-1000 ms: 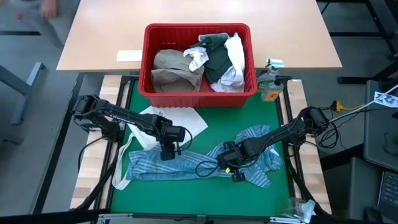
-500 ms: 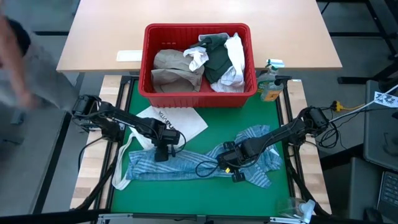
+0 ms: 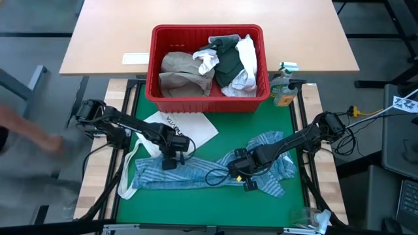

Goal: Fold Laundry from Bin
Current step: Fold the blue polo shirt

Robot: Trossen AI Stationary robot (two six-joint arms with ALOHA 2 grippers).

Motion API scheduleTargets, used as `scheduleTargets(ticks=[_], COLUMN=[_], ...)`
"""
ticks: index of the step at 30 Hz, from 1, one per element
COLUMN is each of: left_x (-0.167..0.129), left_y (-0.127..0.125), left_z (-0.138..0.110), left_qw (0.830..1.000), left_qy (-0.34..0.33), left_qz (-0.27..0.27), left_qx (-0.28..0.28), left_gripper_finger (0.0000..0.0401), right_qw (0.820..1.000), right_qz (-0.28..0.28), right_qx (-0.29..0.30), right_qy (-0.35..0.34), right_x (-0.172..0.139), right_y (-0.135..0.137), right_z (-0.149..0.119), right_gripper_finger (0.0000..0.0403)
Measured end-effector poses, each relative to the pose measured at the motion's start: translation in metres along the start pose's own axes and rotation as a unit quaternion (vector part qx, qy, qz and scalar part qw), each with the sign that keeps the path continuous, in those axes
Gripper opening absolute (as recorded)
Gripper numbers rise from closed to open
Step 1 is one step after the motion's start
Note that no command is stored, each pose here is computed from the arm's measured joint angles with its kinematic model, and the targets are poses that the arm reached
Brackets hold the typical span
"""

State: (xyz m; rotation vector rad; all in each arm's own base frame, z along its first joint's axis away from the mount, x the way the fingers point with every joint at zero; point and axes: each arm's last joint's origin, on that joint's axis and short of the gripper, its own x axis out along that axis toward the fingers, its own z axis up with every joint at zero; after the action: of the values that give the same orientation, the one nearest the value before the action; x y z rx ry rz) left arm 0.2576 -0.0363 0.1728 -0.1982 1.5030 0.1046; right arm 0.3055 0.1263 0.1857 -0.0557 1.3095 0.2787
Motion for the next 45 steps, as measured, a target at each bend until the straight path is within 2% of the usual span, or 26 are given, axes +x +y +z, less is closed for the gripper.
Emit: scheduleTargets(ticks=[3, 7, 12, 15, 18, 20, 23, 29, 38, 41, 45], left_x=[-0.008, -0.020, -0.042, -0.056, -0.067, -0.071, -0.070, -0.069, -0.069, -0.068, -0.065], left_y=[-0.001, -0.005, -0.007, -0.004, 0.000, 0.003, 0.007, 0.017, 0.018, 0.015, 0.001], left_z=[0.000, 0.000, -0.006, -0.014, -0.020, -0.022, -0.020, -0.019, -0.019, -0.020, -0.026], left_qw=[1.000, 0.999, 0.988, 0.970, 0.945, 0.928, 0.910, 0.892, 0.885, 0.894, 0.916], left_qy=[0.017, 0.031, 0.055, 0.068, 0.063, 0.045, 0.000, -0.018, -0.031, -0.017, 0.020], left_qz=[0.006, 0.028, 0.131, 0.216, 0.296, 0.341, 0.375, 0.412, 0.434, 0.415, 0.364], left_qx=[-0.015, -0.023, -0.053, -0.084, -0.121, -0.145, -0.175, -0.184, -0.164, -0.169, -0.169], left_gripper_finger=[0.0007, 0.0004, 0.0002, 0.0002, 0.0002, 0.0001, 0.0001, 0.0001, 0.0000, 0.0000, 0.0000], right_qw=[1.000, 1.000, 0.994, 0.983, 0.966, 0.956, 0.949, 0.949, 0.957, 0.958, 0.971], right_qz=[-0.001, -0.029, -0.104, -0.178, -0.244, -0.276, -0.294, -0.284, -0.272, -0.270, -0.223], right_qx=[0.000, 0.001, 0.003, 0.014, 0.037, 0.056, 0.085, 0.116, 0.085, 0.085, 0.064], right_qy=[-0.001, -0.006, -0.037, -0.053, -0.073, -0.080, -0.077, -0.065, -0.055, -0.055, -0.051], right_x=[0.000, -0.003, -0.019, -0.033, -0.044, -0.049, -0.053, -0.055, -0.055, -0.055, -0.052], right_y=[0.000, -0.001, -0.003, -0.012, -0.028, -0.041, -0.063, -0.088, -0.088, -0.088, -0.074], right_z=[0.000, 0.002, 0.015, 0.024, 0.032, 0.035, 0.035, 0.033, 0.033, 0.033, 0.033], right_gripper_finger=[0.0007, 0.0007, 0.0007, 0.0007, 0.0007, 0.0007, 0.0007, 0.0007, 0.0007, 0.0007, 0.0007])
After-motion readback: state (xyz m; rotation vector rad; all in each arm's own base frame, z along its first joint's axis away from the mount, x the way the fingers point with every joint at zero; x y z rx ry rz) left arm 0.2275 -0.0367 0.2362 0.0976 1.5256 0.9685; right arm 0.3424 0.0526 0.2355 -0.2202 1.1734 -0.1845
